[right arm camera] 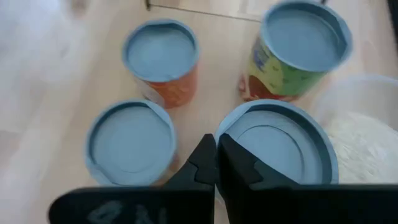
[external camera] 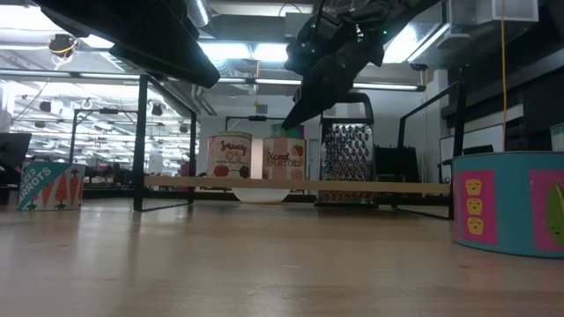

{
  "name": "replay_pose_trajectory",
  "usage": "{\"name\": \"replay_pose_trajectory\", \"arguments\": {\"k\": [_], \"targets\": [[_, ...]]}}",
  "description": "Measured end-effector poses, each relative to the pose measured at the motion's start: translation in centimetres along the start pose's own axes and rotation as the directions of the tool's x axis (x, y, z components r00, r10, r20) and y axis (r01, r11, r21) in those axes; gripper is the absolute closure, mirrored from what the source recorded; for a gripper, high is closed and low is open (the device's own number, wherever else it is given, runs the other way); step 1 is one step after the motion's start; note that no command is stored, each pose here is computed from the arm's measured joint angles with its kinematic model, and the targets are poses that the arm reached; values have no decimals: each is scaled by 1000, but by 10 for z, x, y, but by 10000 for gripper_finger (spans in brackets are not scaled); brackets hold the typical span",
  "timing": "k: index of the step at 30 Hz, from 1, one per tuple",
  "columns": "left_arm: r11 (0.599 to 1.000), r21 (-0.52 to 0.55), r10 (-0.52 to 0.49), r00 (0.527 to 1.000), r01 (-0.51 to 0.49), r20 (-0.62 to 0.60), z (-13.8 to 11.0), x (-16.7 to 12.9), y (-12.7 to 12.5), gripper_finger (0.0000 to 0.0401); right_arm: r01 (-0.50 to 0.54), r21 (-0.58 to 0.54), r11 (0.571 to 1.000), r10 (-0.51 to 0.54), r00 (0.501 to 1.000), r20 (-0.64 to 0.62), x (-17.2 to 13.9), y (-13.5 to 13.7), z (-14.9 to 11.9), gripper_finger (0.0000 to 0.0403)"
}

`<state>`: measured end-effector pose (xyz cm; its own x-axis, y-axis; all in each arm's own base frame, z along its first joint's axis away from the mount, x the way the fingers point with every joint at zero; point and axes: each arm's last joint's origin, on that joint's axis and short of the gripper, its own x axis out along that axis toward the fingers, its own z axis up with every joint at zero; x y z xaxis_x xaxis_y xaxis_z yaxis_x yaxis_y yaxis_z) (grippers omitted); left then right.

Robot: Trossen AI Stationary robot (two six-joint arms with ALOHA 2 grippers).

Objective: Pick and place cans onto a shelf
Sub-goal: Put the canned chicken soup on the shelf

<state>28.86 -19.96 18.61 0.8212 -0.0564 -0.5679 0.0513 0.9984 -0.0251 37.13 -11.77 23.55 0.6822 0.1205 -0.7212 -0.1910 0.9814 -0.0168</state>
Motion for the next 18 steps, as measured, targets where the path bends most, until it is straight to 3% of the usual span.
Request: {"name": "replay_pose_trajectory", "arguments": {"k": [4,18], "targets": [[1000,0,0,1000,0,0,0,0,0,312,-25,-46,999,25,1000,13,0,1,1,393],[1000,0,0,1000,0,0,0,0,0,312,-29,-43,999,29,1000,-2,4,2,-6,388]]}}
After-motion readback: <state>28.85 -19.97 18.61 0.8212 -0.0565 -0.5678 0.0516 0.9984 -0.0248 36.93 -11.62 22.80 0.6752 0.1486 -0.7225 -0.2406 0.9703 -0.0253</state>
